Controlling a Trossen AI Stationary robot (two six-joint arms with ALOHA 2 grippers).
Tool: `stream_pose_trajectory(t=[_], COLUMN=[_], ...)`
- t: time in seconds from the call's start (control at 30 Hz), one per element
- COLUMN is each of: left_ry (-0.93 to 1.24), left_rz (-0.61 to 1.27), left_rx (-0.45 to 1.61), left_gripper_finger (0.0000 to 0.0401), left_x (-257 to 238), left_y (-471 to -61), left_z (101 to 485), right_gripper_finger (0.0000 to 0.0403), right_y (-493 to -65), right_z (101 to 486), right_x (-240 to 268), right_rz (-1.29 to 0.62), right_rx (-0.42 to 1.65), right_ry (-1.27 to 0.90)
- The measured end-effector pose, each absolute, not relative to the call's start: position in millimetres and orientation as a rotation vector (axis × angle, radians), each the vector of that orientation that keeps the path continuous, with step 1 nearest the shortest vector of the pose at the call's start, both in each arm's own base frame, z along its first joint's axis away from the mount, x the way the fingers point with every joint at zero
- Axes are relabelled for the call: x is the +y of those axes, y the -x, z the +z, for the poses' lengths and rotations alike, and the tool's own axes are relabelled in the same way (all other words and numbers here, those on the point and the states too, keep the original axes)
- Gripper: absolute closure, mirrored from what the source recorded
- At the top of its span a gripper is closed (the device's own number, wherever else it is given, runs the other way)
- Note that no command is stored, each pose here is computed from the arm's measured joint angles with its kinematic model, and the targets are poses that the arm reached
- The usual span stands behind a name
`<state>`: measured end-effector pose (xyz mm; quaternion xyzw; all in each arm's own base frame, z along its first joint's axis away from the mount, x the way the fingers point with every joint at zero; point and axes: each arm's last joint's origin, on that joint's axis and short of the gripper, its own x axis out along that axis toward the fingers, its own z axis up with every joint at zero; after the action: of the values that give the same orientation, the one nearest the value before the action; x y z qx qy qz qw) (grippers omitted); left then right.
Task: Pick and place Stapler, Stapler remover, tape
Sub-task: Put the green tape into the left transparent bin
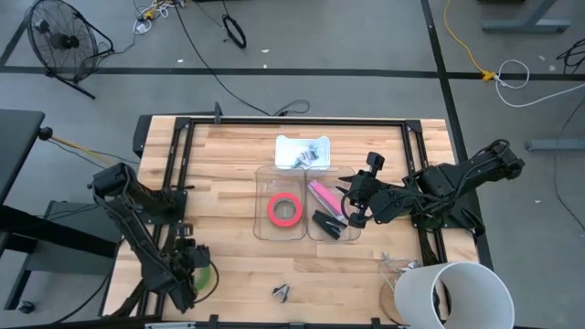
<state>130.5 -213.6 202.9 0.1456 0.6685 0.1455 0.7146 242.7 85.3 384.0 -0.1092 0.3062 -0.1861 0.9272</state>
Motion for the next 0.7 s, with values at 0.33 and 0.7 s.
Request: stream_pose_trajectory(t=[0.33,0.7], left_ry=[-0.217,0.081], left_rz=[0.252,0.187], left_rx=[1.497,1.4], left_gripper_finger=[0.0307,0.0307], left_x=[-193,-190], left_y=[-111,-109], left_z=[176,184], right_gripper_finger=[0.0305,0.0305], right_y=[-243,-243], right_z=[384,385], right_x=[85,85], right_rz=[-0.383,-0.382], right_rx=[0.627,0.617], right_ry=[0.222,0.215])
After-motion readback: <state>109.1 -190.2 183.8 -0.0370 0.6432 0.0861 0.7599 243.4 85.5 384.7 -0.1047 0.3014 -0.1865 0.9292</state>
